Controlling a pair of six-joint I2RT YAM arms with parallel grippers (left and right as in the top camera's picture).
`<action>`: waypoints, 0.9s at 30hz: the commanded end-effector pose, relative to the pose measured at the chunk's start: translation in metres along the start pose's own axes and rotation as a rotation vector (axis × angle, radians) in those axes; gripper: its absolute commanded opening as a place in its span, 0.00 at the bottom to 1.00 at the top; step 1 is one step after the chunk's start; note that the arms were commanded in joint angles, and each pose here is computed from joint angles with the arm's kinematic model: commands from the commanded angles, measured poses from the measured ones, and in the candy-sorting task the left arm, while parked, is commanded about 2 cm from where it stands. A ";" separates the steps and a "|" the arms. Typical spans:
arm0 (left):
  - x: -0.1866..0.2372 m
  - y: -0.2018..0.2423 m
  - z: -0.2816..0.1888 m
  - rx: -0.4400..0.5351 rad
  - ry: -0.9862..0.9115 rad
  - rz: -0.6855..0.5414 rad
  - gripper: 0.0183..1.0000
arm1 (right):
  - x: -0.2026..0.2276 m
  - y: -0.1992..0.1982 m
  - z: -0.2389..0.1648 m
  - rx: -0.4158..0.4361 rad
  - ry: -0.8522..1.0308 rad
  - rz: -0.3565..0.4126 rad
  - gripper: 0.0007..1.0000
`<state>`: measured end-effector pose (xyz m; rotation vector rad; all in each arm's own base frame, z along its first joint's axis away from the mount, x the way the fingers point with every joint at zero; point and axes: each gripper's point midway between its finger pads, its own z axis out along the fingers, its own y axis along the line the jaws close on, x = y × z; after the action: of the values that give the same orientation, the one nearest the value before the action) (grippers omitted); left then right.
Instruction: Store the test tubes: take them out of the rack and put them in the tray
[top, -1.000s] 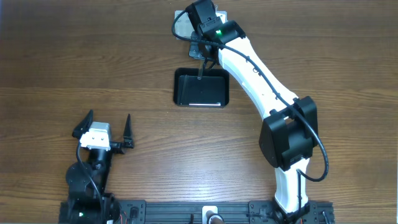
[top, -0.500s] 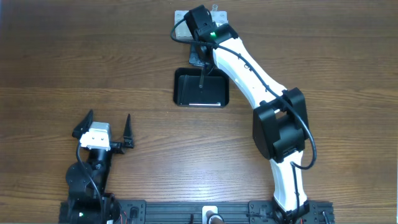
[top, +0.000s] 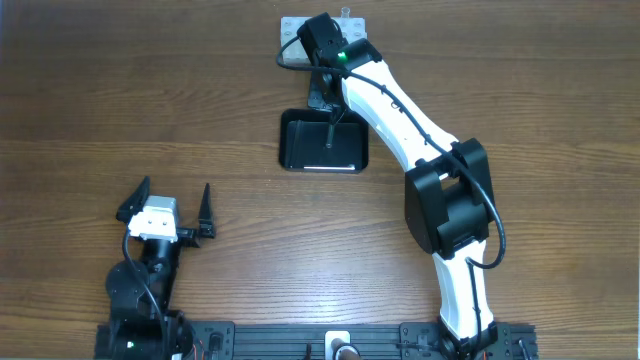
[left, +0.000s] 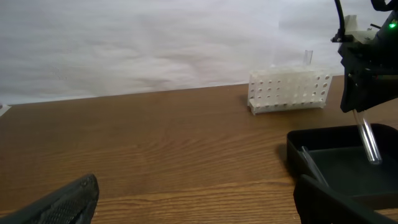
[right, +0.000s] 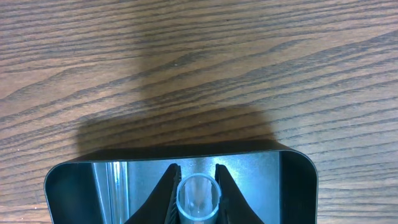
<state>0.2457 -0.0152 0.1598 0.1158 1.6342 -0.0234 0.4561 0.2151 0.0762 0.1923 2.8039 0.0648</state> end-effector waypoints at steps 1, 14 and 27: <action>0.001 -0.001 0.000 0.009 -0.002 0.010 1.00 | 0.000 -0.001 0.008 0.020 -0.001 0.000 0.01; 0.001 -0.001 0.000 0.009 -0.002 0.010 1.00 | 0.016 0.002 0.033 0.029 0.059 -0.015 0.01; 0.001 -0.001 0.000 0.009 -0.002 0.010 1.00 | 0.024 0.005 0.032 0.014 0.096 -0.019 0.01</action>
<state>0.2457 -0.0152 0.1598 0.1158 1.6342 -0.0234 0.4482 0.2182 0.0433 0.1776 2.8794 0.0324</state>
